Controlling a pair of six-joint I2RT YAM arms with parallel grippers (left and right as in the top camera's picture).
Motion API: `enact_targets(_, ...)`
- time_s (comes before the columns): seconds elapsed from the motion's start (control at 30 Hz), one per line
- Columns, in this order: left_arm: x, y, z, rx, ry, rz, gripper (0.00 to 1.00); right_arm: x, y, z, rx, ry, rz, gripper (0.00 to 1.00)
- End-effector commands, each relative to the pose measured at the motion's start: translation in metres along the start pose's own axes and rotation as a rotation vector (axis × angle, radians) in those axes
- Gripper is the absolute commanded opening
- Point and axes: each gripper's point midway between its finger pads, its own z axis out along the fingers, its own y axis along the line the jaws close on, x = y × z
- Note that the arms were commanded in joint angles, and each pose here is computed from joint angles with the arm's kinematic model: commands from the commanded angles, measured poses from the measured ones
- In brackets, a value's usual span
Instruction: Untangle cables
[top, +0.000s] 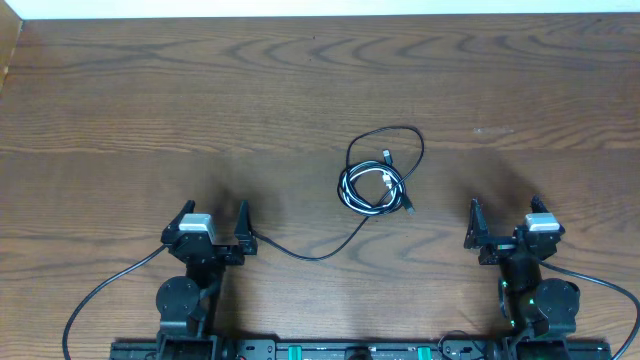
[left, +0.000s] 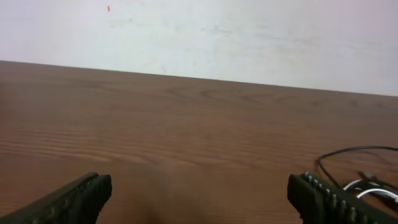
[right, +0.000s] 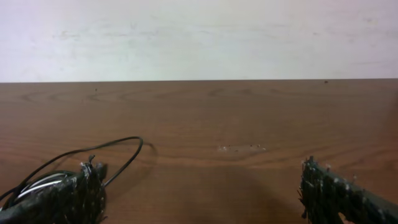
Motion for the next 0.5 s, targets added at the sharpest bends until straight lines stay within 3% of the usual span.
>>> enact_targets(0.0,-0.010,-0.008,-0.003,0.040,-0.012,-0.030,0.98,0.002,0.001,0.000,-0.006,0.006,0.005,0.99)
enact_targets(0.27,-0.042,-0.014,-0.011,0.057,-0.071,-0.026,0.98,0.002,0.001,0.000,-0.006,0.006,0.005,0.99)
enact_targets(0.47,-0.045,-0.025,-0.010,0.112,-0.014,-0.028,0.98,0.002,0.001,0.000,-0.006,0.006,0.005,0.99)
